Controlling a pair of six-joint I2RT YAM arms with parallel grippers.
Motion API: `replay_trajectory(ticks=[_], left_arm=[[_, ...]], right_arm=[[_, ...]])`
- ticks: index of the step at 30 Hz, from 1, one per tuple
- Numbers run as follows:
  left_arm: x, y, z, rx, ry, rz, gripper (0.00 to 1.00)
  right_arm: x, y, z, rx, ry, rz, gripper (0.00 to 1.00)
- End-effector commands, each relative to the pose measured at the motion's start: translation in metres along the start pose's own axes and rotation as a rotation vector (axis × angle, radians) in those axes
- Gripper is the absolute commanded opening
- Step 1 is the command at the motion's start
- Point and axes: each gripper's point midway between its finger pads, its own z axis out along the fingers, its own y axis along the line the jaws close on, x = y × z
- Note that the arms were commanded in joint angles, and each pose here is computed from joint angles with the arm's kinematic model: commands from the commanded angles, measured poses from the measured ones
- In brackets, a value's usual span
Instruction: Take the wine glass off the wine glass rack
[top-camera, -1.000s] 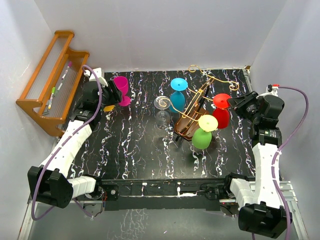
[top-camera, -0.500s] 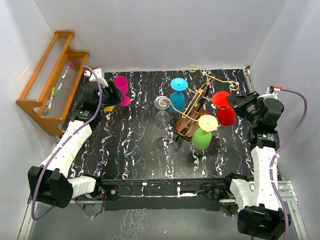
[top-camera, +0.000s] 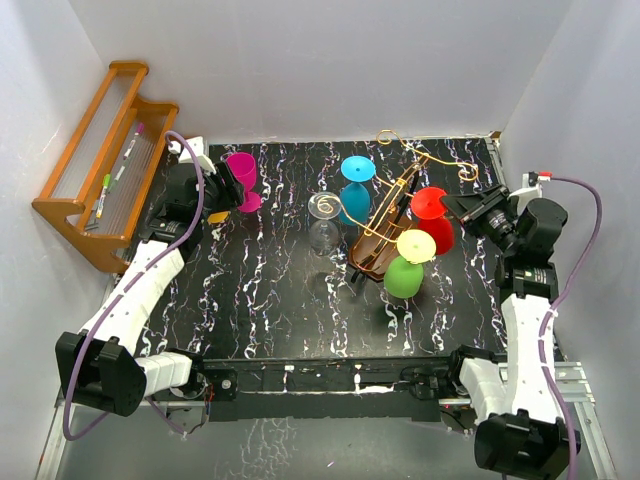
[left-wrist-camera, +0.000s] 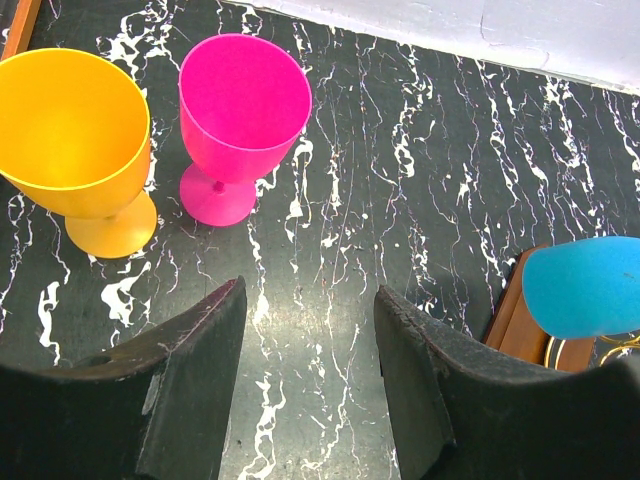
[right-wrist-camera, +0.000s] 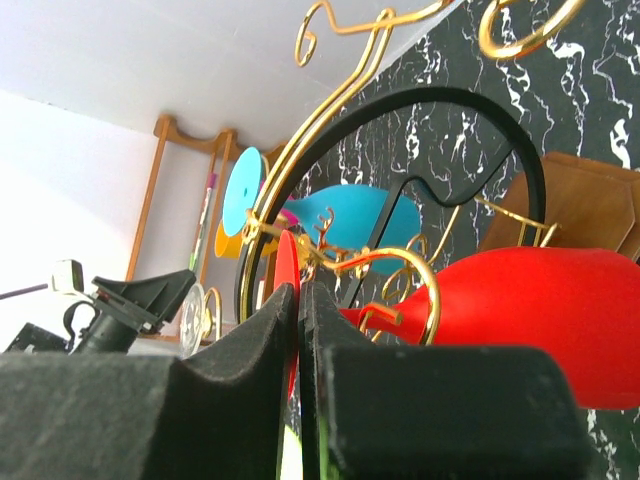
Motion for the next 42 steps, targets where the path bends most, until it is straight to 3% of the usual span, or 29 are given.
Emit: replay_trajectory(ticks=[1, 8, 14, 22, 26, 29, 33, 37, 42], left_arm=[[-0.006, -0.006, -0.003, 0.023, -0.013, -0.005, 0.52], [-0.006, -0.007, -0.004, 0.028, -0.014, -0.010, 0.52], [-0.006, -0.007, -0.004, 0.027, -0.015, -0.011, 0.52], [-0.008, -0.007, -0.005, 0.028, -0.021, -0.012, 0.52], [-0.009, -0.008, -0.006, 0.029, -0.023, -0.014, 0.52], [-0.010, -0.008, -0.007, 0.031, -0.026, -0.016, 0.52], [-0.012, -0.010, -0.009, 0.027, -0.016, -0.031, 0.52], [-0.015, -0.014, -0.014, 0.023, 0.024, -0.054, 0.53], [-0.033, -0.009, -0.035, -0.053, 0.048, -0.091, 0.54]], right_arm=[[0.000, 0.029, -0.024, -0.041, -0.007, -0.065, 0.08], [-0.001, 0.027, -0.048, 0.083, -0.040, -0.133, 0.08], [-0.042, 0.040, -0.070, 0.203, -0.208, -0.261, 0.08], [-0.084, 0.108, -0.071, 0.036, -0.307, -0.473, 0.08], [-0.085, 0.146, -0.050, -0.185, -0.235, -0.593, 0.08], [-0.071, 0.175, -0.035, -0.419, -0.142, -0.618, 0.08], [-0.047, 0.222, -0.017, -0.637, -0.122, -0.748, 0.08], [0.027, 0.283, 0.016, -0.788, 0.009, -0.913, 0.08], [0.138, 0.320, 0.031, -0.840, 0.026, -1.265, 0.08]])
